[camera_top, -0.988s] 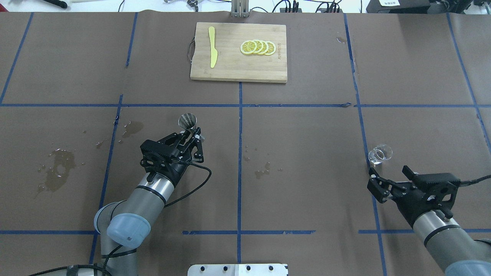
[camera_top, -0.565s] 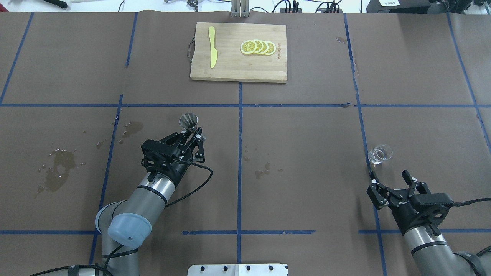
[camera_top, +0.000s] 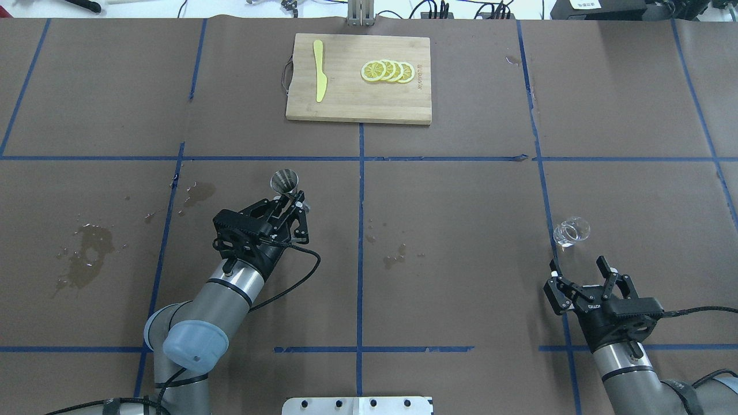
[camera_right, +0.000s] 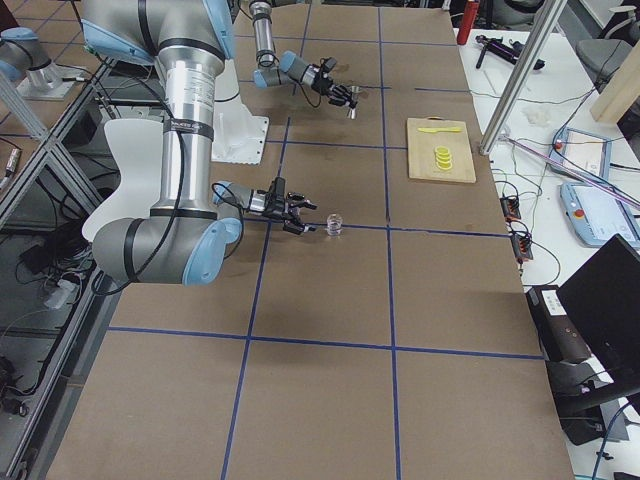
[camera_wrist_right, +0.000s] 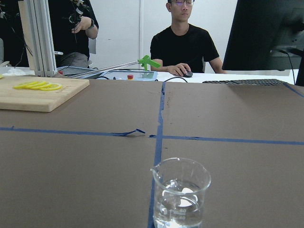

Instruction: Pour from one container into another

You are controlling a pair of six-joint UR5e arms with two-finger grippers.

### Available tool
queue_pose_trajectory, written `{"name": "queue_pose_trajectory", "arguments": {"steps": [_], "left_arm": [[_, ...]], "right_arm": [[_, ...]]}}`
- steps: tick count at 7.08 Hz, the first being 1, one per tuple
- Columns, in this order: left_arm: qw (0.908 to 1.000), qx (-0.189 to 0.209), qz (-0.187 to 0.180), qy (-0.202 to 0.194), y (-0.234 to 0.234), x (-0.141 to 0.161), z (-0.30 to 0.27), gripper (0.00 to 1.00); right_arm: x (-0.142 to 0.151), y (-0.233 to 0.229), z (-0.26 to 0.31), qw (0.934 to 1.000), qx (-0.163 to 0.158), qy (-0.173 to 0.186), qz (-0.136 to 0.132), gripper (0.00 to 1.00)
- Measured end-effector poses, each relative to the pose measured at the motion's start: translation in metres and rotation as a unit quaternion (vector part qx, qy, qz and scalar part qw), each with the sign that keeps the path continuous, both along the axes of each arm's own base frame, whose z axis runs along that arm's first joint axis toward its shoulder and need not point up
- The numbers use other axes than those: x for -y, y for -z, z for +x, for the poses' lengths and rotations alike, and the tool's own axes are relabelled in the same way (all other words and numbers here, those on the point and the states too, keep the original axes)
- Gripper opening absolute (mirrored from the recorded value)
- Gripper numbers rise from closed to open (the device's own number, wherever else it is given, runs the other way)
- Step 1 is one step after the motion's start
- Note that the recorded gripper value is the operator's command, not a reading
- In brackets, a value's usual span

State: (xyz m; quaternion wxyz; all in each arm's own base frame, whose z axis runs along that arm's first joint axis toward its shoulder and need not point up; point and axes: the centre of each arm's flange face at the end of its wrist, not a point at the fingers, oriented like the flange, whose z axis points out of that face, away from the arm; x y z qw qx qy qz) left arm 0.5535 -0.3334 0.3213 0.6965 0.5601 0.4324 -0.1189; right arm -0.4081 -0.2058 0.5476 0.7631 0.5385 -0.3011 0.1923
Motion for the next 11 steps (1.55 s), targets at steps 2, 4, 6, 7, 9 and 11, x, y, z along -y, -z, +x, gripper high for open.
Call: {"name": "queue_pose_trajectory", "arguments": {"steps": [2,4,6,7,9,11], "left_arm": [[1.0,0.0,0.0,-0.001,0.0,0.0,0.0,0.0],[1.0,0.0,0.0,-0.001,0.0,0.0,0.0,0.0],[1.0,0.001,0.0,-0.002,0.0,0.0,0.0,0.0],[1.0,0.001,0.0,-0.004,0.0,0.0,0.001,0.0],[1.0,0.001,0.0,-0.005,0.0,0.0,0.001,0.0],[1.0,0.001,0.0,-0.005,0.0,0.0,0.001,0.0]], "right_arm": [[0.005,-0.005,-0.001,1.0,-0.005,-0.006,-0.001,0.96],[0.016,-0.014,-0.002,0.9997,-0.015,-0.017,-0.002,0.96],[0.032,-0.014,-0.022,0.9994,-0.012,-0.032,-0.006,0.96],[0.04,-0.015,-0.026,0.9992,-0.011,-0.037,-0.01,0.94],[0.048,-0.018,-0.024,0.9991,-0.007,-0.039,-0.016,0.91],[0.052,-0.02,-0.023,0.999,-0.007,-0.041,-0.017,0.9]]}}
